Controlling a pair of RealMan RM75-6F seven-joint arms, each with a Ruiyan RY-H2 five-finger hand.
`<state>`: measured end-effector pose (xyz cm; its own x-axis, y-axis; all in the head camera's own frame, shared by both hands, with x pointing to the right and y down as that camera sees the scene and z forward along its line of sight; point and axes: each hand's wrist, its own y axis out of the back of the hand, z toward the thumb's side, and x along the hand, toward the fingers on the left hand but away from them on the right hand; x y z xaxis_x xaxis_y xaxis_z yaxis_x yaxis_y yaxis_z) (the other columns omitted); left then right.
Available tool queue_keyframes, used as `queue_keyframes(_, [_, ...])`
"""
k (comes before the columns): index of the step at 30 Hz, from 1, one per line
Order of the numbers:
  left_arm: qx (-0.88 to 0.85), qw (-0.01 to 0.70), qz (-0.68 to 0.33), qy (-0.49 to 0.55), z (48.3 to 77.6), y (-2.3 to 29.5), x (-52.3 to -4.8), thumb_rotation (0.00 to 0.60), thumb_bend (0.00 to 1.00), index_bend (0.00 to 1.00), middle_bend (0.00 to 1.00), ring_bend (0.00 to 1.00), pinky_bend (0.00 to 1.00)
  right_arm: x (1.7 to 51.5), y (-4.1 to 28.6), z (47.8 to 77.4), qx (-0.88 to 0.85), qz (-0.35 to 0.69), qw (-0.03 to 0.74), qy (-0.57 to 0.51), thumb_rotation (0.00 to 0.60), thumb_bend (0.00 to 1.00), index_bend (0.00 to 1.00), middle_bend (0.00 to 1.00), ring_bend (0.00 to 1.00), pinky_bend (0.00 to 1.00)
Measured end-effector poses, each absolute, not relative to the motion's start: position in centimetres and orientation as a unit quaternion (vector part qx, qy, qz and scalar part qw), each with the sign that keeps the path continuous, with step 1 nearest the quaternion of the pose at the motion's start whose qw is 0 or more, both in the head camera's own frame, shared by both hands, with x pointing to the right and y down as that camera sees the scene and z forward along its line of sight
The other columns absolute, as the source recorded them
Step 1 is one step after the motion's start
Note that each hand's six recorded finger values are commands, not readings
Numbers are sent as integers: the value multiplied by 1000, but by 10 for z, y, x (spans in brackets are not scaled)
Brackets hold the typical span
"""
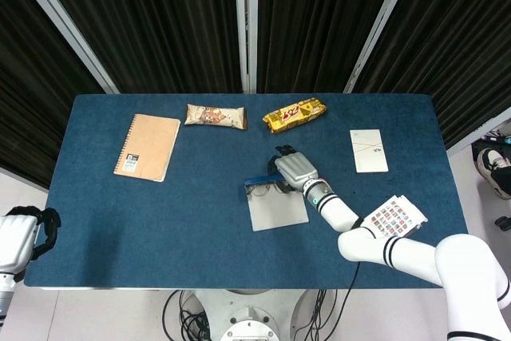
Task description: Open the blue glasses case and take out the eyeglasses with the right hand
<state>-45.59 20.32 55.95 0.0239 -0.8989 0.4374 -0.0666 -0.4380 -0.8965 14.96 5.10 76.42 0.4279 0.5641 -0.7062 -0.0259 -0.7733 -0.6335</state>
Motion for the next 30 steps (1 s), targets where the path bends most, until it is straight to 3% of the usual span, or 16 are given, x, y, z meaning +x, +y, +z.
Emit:
queue_keyframes(10, [-620, 358, -579, 390, 559, 203, -456, 600, 580, 655, 653, 455, 389, 144, 48, 757, -791, 488, 306, -207, 600, 472, 594, 314, 0, 0])
queue_keyframes(20, [-619, 359, -579, 390, 559, 203, -456, 600, 579, 655, 653, 455, 385, 151, 51, 737, -768, 421, 360, -320, 600, 475, 619, 331, 0, 0])
queue_keyframes(30, [-619, 359, -579, 390, 559, 203, -456, 600, 580, 654, 653, 455, 385, 157, 60, 747, -764, 399, 367, -349, 600, 477, 619, 329, 0, 0])
